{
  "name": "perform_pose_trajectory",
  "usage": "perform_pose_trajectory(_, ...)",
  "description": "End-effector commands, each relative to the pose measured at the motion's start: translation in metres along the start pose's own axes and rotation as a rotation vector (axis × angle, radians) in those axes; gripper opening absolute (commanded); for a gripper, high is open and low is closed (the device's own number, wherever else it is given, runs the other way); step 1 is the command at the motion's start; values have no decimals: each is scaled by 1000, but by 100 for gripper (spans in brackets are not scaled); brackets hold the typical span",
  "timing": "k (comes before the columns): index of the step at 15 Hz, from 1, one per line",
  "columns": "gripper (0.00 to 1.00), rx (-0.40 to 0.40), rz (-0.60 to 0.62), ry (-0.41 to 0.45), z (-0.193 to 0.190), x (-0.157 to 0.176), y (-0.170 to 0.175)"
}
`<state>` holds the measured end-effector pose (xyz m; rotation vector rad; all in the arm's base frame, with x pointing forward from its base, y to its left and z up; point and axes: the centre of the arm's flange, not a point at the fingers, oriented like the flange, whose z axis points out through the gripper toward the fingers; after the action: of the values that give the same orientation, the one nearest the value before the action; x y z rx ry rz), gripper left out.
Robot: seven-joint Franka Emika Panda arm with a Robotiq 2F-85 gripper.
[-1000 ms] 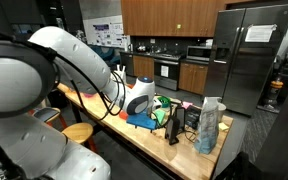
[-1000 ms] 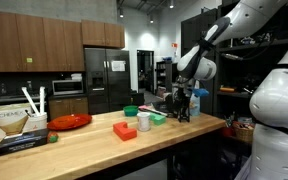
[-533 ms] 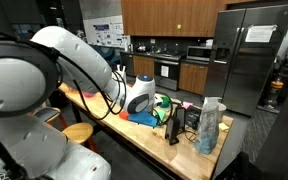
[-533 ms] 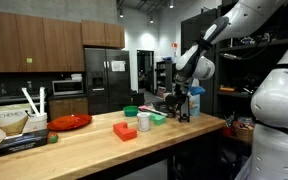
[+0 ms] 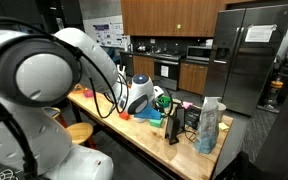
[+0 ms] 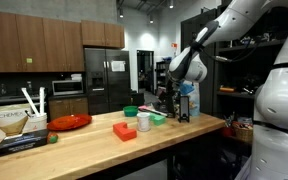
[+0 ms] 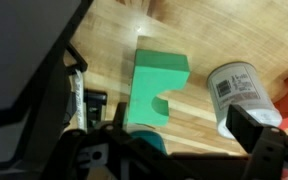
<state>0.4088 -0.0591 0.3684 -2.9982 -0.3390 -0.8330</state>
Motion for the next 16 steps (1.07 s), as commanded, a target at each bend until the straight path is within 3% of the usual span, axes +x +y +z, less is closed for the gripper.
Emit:
perform_pose_trajectory(1, 100, 62, -79, 31, 32, 86, 12)
perform_pose_trajectory(3, 100, 84, -128, 51, 38, 128, 7)
perform_pose_trajectory(7, 100, -5, -229, -8, 63, 206, -5)
perform_pose_trajectory(12, 100, -115, -269, -271, 125, 265, 18)
perform_pose_trajectory(16, 100, -133, -221, -465, 146, 294, 52)
